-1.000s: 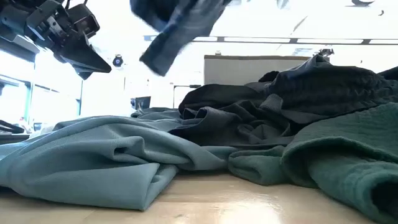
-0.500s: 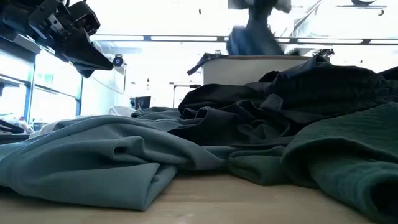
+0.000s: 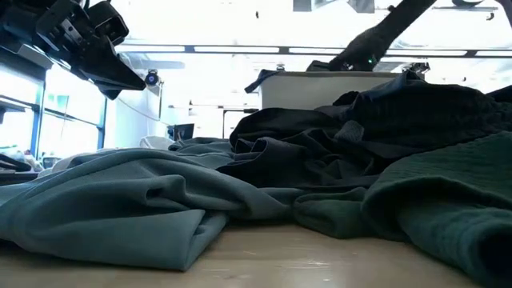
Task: Sort clothes
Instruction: Put the blue striped pants into the laundry bin
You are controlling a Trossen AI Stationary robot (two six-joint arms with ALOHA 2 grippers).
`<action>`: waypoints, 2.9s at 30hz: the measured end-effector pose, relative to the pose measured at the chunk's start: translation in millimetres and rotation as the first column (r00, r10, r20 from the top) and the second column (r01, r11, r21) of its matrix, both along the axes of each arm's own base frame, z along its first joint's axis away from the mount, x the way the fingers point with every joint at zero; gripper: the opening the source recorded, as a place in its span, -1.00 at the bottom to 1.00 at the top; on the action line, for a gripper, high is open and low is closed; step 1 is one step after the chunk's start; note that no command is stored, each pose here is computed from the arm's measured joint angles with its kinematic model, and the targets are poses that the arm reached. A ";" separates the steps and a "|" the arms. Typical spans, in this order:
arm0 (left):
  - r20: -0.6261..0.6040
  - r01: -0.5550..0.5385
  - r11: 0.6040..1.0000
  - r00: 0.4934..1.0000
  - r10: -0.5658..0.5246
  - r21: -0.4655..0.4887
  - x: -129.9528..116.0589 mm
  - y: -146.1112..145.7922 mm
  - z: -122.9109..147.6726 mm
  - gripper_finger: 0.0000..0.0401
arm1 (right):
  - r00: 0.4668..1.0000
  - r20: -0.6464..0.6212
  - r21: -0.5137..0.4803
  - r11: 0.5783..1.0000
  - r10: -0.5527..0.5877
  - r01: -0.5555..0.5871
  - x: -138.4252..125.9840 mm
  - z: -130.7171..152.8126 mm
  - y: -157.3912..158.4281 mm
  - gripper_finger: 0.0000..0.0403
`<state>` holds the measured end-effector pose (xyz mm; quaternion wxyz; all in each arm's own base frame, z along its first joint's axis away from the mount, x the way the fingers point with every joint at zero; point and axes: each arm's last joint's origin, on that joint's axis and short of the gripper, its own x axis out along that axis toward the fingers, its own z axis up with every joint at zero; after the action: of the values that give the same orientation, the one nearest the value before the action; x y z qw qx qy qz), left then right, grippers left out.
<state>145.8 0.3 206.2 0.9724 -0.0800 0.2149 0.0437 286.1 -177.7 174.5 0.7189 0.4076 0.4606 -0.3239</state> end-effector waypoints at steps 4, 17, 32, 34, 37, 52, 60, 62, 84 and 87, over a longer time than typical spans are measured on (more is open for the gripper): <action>-0.002 0.000 1.000 1.000 0.000 0.000 -0.1 0.0 -0.2 -0.96 | 0.999 -0.038 0.136 0.991 0.022 -0.017 -0.2 40.9 -3.3 -0.30; -0.006 -0.004 1.000 1.000 0.004 -0.009 -0.3 0.0 -0.6 -0.96 | 0.988 -0.134 -0.441 0.897 -0.073 0.007 15.5 185.7 6.2 -0.29; -0.005 -0.009 1.000 1.000 0.009 -0.006 -0.2 0.2 -0.5 -0.96 | 0.936 -0.304 -0.270 0.958 -0.179 0.095 -17.0 -16.0 -4.9 -0.28; -0.005 -0.009 1.000 1.000 0.009 -0.006 -0.2 0.2 -0.5 -0.96 | 0.935 -0.303 -0.264 0.959 -0.183 0.102 -20.0 -17.4 -2.8 -0.28; -0.005 -0.010 1.000 1.000 0.010 -0.006 -0.2 0.2 -0.5 -0.96 | 0.937 -0.310 -0.255 0.964 -0.160 0.080 -18.8 0.7 -2.0 -0.28; -0.004 -0.009 1.000 1.000 0.009 -0.008 -0.2 0.1 -0.4 -0.96 | 0.943 0.166 -0.466 0.866 0.288 -0.182 51.4 190.2 64.8 -0.28; -0.004 -0.009 1.000 1.000 0.009 -0.006 -0.1 0.2 -0.4 -0.96 | 0.919 0.193 -0.336 0.903 0.345 -0.269 78.0 119.3 67.3 -0.28; -0.004 -0.009 1.000 1.000 0.009 -0.006 -0.2 0.2 -0.4 -0.96 | 0.936 0.183 -0.299 0.924 0.302 -0.240 74.4 101.5 58.3 -0.28; -0.035 -0.023 1.000 0.999 0.022 -0.019 -1.6 0.3 -3.2 -0.96 | 0.878 0.267 -0.316 0.897 0.397 -0.310 70.4 148.3 49.2 -0.29; -0.035 -0.023 1.000 0.999 0.022 -0.019 -1.5 0.3 -3.1 -0.96 | 0.885 0.228 -0.279 0.898 0.405 -0.339 68.6 146.6 57.1 -0.29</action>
<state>144.3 0.6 203.1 0.9672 -0.0912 0.2311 0.0539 354.7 -120.7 321.1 0.8680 0.2663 0.3834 -0.1692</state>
